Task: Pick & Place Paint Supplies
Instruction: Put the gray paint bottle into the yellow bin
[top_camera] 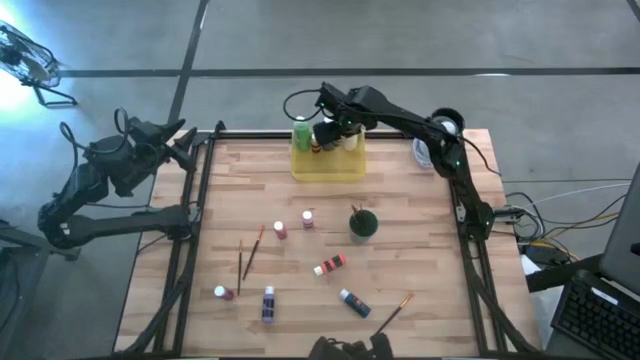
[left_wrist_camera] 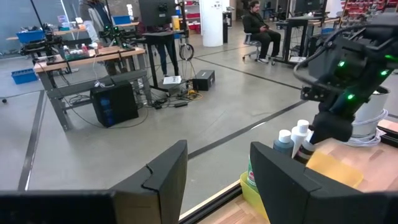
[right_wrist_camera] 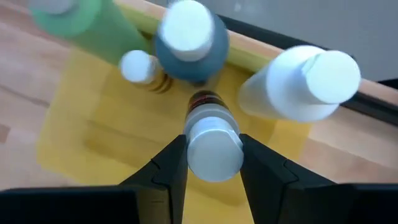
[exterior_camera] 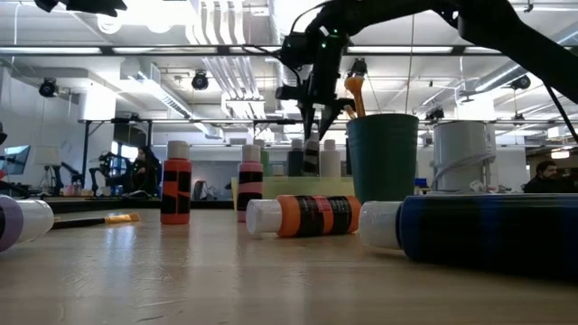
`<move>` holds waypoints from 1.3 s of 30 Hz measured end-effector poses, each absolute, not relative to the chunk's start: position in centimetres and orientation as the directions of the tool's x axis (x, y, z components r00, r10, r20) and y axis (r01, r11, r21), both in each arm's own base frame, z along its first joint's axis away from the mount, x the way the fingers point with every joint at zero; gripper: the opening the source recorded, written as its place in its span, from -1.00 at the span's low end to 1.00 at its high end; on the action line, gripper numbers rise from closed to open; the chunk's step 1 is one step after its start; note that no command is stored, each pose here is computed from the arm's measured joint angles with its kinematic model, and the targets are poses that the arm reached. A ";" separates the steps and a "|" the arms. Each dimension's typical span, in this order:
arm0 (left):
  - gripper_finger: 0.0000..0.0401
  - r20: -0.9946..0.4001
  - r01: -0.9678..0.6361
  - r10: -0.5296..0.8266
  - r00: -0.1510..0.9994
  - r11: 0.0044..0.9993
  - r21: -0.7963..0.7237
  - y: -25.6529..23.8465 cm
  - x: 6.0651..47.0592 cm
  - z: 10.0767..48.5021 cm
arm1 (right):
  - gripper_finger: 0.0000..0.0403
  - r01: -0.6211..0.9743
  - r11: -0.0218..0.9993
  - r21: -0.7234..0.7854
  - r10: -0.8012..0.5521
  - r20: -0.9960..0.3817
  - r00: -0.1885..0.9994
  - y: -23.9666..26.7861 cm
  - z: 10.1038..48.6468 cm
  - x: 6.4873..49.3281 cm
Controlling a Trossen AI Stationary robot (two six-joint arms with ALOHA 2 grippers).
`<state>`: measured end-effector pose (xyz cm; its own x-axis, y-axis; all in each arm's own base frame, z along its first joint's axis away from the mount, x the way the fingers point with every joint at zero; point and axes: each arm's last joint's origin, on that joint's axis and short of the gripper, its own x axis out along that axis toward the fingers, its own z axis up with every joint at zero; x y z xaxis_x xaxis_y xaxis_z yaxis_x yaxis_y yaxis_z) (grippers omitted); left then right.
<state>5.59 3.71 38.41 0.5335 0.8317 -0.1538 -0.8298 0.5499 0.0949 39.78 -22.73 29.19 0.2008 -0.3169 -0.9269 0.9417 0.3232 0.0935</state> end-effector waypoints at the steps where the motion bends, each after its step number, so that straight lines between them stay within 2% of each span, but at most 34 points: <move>1: -0.10 -0.154 -0.830 0.832 0.534 0.550 0.095 3.7 5.6 38.4 | -0.43 0.945 0.314 0.096 -0.312 -0.929 0.198 -22.8 28.8 39.8; 15: -0.10 -0.154 -0.828 0.830 0.536 0.552 0.094 3.7 5.6 38.4 | -0.43 0.967 0.248 0.059 -0.331 -0.933 0.142 -23.9 23.6 39.8; 39: -0.10 -0.154 -0.828 0.830 0.536 0.552 0.094 3.7 5.6 38.4 | -0.43 0.967 0.252 0.050 -0.352 -0.925 0.139 -24.3 21.8 39.7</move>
<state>5.60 3.71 38.41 0.5357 0.8302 -0.1541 -0.8284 0.5521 0.0944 39.70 -24.31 21.81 0.1395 -0.3524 -0.9254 0.9665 0.2517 0.0498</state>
